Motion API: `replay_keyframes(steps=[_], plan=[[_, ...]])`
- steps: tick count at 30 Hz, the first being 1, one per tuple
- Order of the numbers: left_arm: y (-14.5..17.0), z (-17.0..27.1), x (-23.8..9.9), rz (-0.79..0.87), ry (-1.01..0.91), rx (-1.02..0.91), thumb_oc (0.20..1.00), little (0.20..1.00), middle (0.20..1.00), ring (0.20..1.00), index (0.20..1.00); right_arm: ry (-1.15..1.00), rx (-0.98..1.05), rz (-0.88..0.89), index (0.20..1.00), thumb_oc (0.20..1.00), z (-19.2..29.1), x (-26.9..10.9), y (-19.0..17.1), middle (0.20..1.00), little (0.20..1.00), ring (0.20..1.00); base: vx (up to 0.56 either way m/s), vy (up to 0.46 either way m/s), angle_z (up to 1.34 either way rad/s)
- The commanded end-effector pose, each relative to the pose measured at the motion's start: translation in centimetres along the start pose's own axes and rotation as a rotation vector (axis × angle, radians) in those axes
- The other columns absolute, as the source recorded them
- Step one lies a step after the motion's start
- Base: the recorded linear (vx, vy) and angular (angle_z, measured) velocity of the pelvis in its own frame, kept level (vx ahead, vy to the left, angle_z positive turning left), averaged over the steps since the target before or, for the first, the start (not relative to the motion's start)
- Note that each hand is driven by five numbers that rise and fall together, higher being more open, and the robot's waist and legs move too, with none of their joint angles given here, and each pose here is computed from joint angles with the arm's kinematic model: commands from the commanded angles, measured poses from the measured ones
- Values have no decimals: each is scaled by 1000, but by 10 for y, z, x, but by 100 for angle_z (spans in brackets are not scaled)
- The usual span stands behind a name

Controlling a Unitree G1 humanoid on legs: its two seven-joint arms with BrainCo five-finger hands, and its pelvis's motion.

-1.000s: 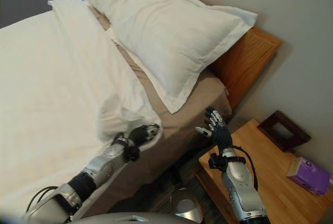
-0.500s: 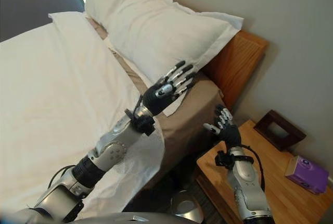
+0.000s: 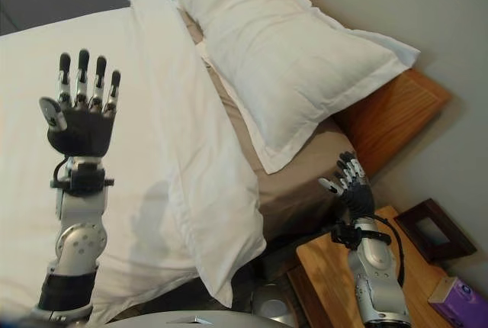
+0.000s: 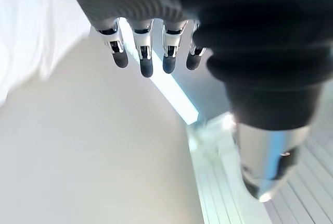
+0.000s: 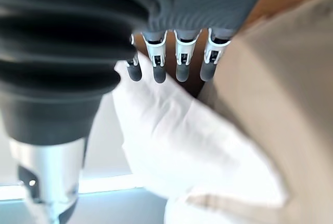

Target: Making the bed.

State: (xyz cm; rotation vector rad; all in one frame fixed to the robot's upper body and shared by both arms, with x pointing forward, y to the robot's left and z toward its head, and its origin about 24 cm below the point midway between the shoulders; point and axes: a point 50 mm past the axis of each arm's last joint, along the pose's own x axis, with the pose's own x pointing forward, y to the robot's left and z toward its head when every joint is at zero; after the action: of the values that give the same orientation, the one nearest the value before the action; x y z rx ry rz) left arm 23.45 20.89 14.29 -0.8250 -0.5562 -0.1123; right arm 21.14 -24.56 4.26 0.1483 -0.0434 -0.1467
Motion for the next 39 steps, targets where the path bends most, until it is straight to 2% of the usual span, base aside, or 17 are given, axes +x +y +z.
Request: replay_keyframes(steps=[1, 2, 3, 4, 5, 6, 7, 11, 25, 28, 29, 31, 34, 35, 38, 39], plan=[[18, 8, -13, 38, 40, 171, 1000, 1000, 1000, 1000, 1000, -120, 292, 194, 1000, 1000, 21, 13, 30, 1000, 1000, 1000, -70, -14, 4], [25, 6, -21, 77, 70, 183, 1000, 1000, 1000, 1000, 1000, -103, 365, 274, 1000, 1000, 21, 16, 43, 1000, 1000, 1000, -40, -9, -1], [25, 6, -22, 78, 69, 183, 1000, 1000, 1000, 1000, 1000, -103, 366, 275, 1000, 1000, 20, 16, 43, 1000, 1000, 1000, -75, -20, -2], [35, 2, -36, 143, 108, 166, 1000, 1000, 1000, 1000, 1000, -85, 434, 393, 539, 539, 23, 22, 64, 539, 539, 539, -54, -14, 11], [35, 2, -36, 143, 107, 166, 1000, 1000, 1000, 1000, 1000, -85, 434, 393, 200, 200, 23, 22, 64, 200, 200, 200, -81, -32, 7], [41, -3, -46, 194, 134, 146, 1000, 1000, 1000, 1000, 1000, -51, 486, 463, 200, 200, 21, 25, 82, 200, 200, 200, -24, -17, 11], [41, -2, -46, 194, 133, 146, 1000, 1000, 1000, 1000, 1000, -51, 486, 464, 200, 200, 21, 25, 82, 200, 200, 200, -48, -23, 15], [53, -4, -62, 272, 171, 143, 1000, 1000, 1000, 1000, 1000, 47, 570, 591, 200, 200, 9, 31, 122, 200, 200, 200, -46, -19, 19], [53, -11, -56, 280, 188, 136, 1000, 1000, 1000, 1000, 1000, 128, 686, 543, 200, 200, -5, 45, 146, 200, 200, 200, -36, -11, 10], [53, -16, -55, 276, 203, 128, 1000, 1000, 1000, 1000, 1000, 170, 699, 480, 200, 200, -17, 46, 140, 200, 200, 200, -8, 16, 6], [50, -18, -53, 261, 207, 120, 1000, 1000, 1000, 1000, 1000, 219, 707, 415, 200, 200, -31, 49, 134, 200, 200, 200, -48, 31, 2], [52, -25, -53, 262, 234, 105, 1000, 1000, 1000, 1000, 1000, 306, 593, 292, 200, 200, -56, 54, 114, 200, 200, 200, -53, 36, -1], [51, -26, -52, 256, 233, 99, 1000, 1000, 1000, 1000, 1000, 410, 623, 107, 200, 200, -88, 42, 87, 200, 200, 200, 0, 0, 0], [51, -26, -52, 256, 233, 99, 1000, 1000, 1000, 1000, 1000, 410, 623, 106, 200, 200, -88, 43, 87, 200, 200, 200, 11, 25, -4], [55, -23, -53, 283, 202, 93, 1000, 1000, 1000, 1000, 1000, 616, 644, -128, 200, 200, -144, -14, 47, 200, 200, 200, 53, 31, -3], [55, -23, -54, 283, 202, 93, 1000, 1000, 1000, 1000, 1000, 616, 644, -128, 200, 200, -144, -14, 47, 200, 200, 200, 41, 24, 1]])
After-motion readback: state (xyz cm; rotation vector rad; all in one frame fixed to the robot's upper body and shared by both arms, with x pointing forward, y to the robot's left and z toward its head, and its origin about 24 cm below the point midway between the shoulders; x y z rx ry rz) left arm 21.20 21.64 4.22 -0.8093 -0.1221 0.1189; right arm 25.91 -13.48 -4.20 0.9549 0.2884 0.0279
